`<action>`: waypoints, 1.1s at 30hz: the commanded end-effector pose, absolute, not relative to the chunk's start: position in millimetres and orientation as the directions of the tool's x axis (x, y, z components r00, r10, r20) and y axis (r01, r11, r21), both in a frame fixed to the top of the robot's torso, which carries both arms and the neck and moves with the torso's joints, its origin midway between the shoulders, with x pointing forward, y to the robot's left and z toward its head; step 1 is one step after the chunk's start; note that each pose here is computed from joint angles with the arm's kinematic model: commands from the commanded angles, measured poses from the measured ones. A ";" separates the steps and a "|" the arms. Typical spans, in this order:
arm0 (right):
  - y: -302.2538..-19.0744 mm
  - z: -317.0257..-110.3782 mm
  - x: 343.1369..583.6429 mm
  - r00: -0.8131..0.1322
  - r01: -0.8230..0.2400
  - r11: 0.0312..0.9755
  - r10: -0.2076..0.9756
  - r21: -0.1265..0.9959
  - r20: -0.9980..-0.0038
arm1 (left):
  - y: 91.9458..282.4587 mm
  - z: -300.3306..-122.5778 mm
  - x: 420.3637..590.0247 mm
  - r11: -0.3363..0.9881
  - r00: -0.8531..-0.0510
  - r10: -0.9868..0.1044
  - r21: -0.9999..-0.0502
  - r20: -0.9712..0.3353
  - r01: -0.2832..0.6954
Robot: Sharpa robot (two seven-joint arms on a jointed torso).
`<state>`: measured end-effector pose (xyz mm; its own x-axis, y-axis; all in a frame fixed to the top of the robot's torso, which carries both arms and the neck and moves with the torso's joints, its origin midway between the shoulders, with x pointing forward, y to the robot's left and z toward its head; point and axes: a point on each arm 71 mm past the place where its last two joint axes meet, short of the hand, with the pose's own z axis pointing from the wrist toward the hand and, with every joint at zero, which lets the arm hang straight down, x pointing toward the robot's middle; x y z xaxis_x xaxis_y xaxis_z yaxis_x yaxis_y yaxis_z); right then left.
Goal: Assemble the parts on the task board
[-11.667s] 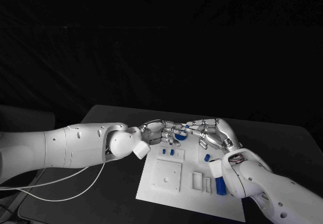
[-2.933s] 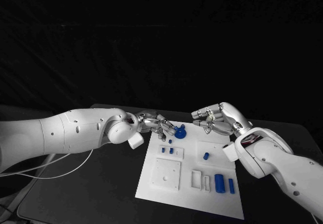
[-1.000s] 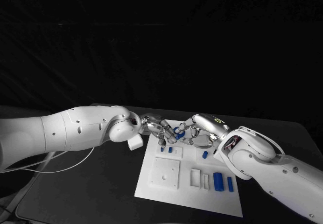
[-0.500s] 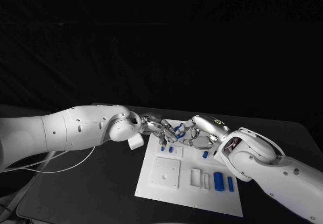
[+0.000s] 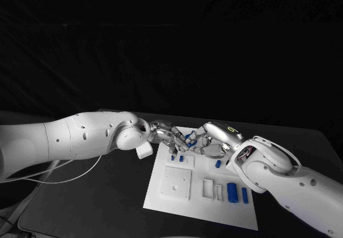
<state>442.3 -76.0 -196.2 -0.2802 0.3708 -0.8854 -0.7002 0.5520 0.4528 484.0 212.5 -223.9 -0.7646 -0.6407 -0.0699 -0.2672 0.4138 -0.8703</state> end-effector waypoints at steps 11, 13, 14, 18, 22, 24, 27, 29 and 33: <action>-72.9 -196.9 441.5 -0.281 -0.705 0.542 0.379 0.458 -0.882 | 207.3 -222.0 481.1 0.399 -0.778 -0.626 -0.875 -0.042 -0.274; -72.7 -197.3 441.7 -0.283 -0.704 0.542 0.377 0.458 -0.882 | 207.1 -222.0 480.9 0.398 -0.779 -0.626 -0.875 -0.040 -0.275; -72.6 -197.6 441.7 -0.284 -0.704 0.543 0.376 0.458 -0.882 | 207.1 -222.0 480.9 0.398 -0.779 -0.626 -0.875 -0.039 -0.276; -71.8 -199.0 441.5 -0.288 -0.704 0.543 0.371 0.458 -0.883 | 206.9 -222.0 480.7 0.397 -0.780 -0.625 -0.875 -0.037 -0.277; -70.8 -199.7 440.8 -0.292 -0.706 0.540 0.366 0.457 -0.884 | 206.5 -222.1 480.5 0.397 -0.782 -0.623 -0.875 -0.035 -0.278; -70.5 -200.0 440.6 -0.295 -0.707 0.540 0.363 0.457 -0.884 | 206.2 -222.1 480.2 0.398 -0.784 -0.620 -0.874 -0.033 -0.278; -70.1 -200.7 440.2 -0.300 -0.707 0.539 0.358 0.458 -0.884 | 205.7 -222.2 479.7 0.398 -0.790 -0.613 -0.874 -0.029 -0.278; -70.1 -201.2 440.2 -0.303 -0.707 0.539 0.355 0.458 -0.885 | 205.4 -222.3 479.3 0.400 -0.794 -0.608 -0.873 -0.027 -0.277; -70.6 -201.8 440.5 -0.303 -0.706 0.541 0.354 0.458 -0.885 | 205.1 -222.5 478.5 0.404 -0.800 -0.599 -0.872 -0.024 -0.276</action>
